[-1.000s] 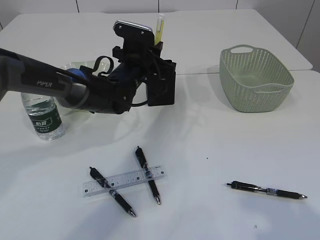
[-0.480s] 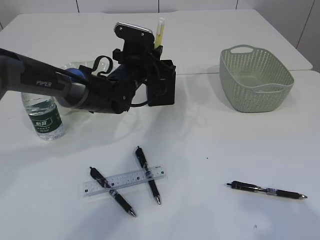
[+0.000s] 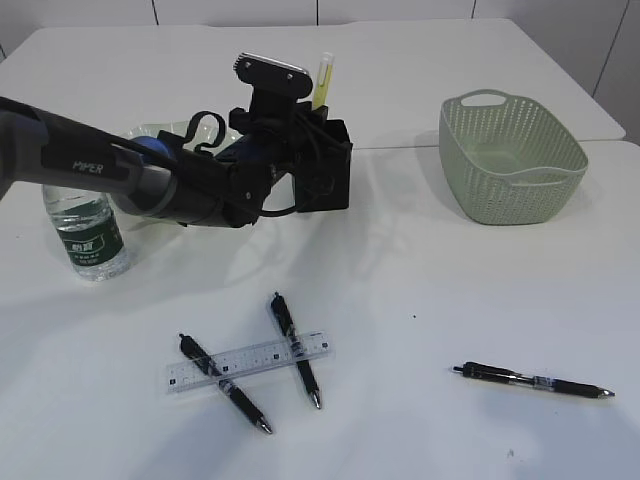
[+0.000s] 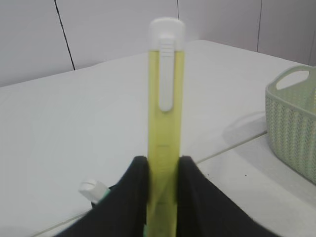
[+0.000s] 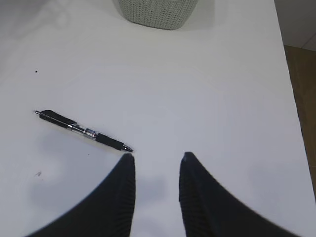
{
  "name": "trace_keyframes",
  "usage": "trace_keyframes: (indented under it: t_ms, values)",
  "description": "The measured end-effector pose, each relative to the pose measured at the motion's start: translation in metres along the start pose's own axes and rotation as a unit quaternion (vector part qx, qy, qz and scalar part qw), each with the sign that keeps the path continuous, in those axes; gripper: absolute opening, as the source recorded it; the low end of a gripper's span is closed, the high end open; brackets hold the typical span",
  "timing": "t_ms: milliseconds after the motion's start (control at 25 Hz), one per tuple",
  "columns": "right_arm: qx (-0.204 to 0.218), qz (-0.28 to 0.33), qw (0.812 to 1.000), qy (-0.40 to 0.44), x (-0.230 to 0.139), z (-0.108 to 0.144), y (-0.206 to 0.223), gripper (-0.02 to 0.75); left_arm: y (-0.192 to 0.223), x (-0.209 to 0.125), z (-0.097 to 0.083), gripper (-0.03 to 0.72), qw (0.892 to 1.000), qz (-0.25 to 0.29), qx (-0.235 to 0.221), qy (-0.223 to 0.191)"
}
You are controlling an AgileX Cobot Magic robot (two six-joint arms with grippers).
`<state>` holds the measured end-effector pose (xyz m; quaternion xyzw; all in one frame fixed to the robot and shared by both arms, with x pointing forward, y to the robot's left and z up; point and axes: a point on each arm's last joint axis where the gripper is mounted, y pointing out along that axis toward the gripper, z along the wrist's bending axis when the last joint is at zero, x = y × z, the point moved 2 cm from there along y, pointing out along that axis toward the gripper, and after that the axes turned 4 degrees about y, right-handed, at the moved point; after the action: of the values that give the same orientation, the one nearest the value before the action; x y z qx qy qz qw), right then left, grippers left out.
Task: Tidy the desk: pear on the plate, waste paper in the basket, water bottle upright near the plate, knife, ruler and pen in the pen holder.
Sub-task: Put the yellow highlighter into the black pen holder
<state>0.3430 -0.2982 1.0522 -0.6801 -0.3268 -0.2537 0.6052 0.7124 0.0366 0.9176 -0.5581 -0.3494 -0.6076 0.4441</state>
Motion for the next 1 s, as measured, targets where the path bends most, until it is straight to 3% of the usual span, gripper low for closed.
trace_keyframes:
  t_ms: [1000]
  values:
    - [0.0,-0.001,1.0,0.0,0.0002,0.0001,0.0,0.26,-0.0002,-0.0062,-0.0022,0.127,1.0,0.028,-0.01,-0.001]
